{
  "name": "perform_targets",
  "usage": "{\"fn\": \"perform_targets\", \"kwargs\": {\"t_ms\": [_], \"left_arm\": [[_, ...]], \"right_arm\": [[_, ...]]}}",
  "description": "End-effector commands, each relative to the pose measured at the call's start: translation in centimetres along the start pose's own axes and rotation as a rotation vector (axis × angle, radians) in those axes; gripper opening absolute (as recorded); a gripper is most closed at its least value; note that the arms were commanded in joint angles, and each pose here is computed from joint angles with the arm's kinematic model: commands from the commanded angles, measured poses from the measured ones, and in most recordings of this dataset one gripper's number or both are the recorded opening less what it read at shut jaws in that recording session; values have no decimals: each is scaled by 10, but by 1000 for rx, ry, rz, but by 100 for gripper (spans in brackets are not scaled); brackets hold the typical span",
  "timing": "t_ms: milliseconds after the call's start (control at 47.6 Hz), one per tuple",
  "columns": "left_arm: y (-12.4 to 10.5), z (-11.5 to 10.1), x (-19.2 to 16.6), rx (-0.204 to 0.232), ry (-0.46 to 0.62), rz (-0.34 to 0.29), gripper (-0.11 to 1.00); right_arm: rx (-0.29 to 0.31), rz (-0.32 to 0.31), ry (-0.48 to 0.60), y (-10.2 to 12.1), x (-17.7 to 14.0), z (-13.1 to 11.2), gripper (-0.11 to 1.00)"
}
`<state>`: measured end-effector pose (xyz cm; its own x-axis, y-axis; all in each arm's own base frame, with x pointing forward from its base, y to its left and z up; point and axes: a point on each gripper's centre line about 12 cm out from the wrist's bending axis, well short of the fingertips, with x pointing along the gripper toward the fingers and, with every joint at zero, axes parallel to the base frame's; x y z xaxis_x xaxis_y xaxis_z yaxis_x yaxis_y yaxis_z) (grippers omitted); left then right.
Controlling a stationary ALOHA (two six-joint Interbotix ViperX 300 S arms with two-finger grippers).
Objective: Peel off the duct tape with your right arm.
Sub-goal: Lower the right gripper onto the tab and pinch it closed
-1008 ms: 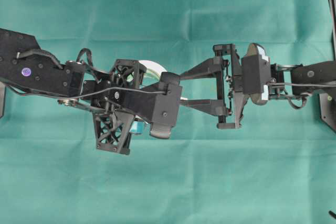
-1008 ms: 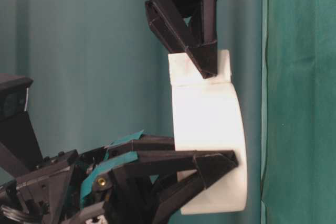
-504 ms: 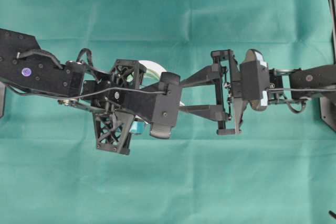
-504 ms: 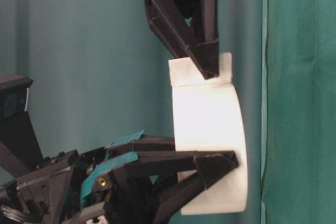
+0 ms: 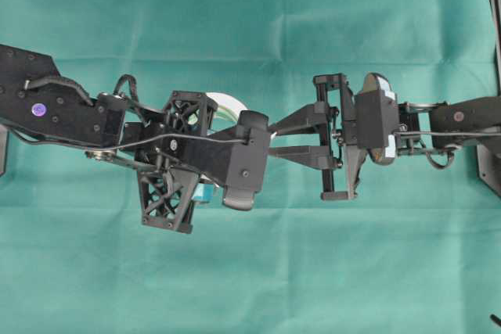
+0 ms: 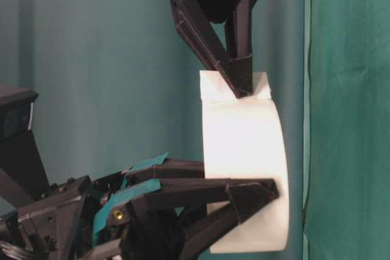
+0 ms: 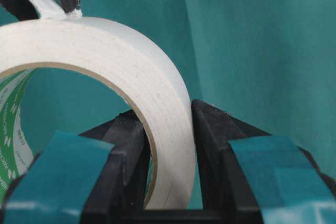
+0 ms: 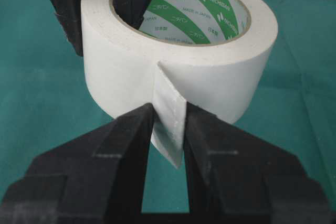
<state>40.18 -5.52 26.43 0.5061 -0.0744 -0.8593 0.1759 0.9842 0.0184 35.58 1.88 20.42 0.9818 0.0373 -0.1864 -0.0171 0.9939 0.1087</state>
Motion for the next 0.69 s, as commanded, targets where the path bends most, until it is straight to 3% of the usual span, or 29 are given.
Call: {"fn": "perform_targets", "kwargs": {"t_ms": [0, 672], "left_arm": [[2, 7, -14, 1, -44, 7, 21], [4, 5, -12, -3, -36, 9, 21]], "right_arm": [[2, 7, -41, 3, 2, 13, -4], [0, 19, -37, 6, 2, 12, -8]]}}
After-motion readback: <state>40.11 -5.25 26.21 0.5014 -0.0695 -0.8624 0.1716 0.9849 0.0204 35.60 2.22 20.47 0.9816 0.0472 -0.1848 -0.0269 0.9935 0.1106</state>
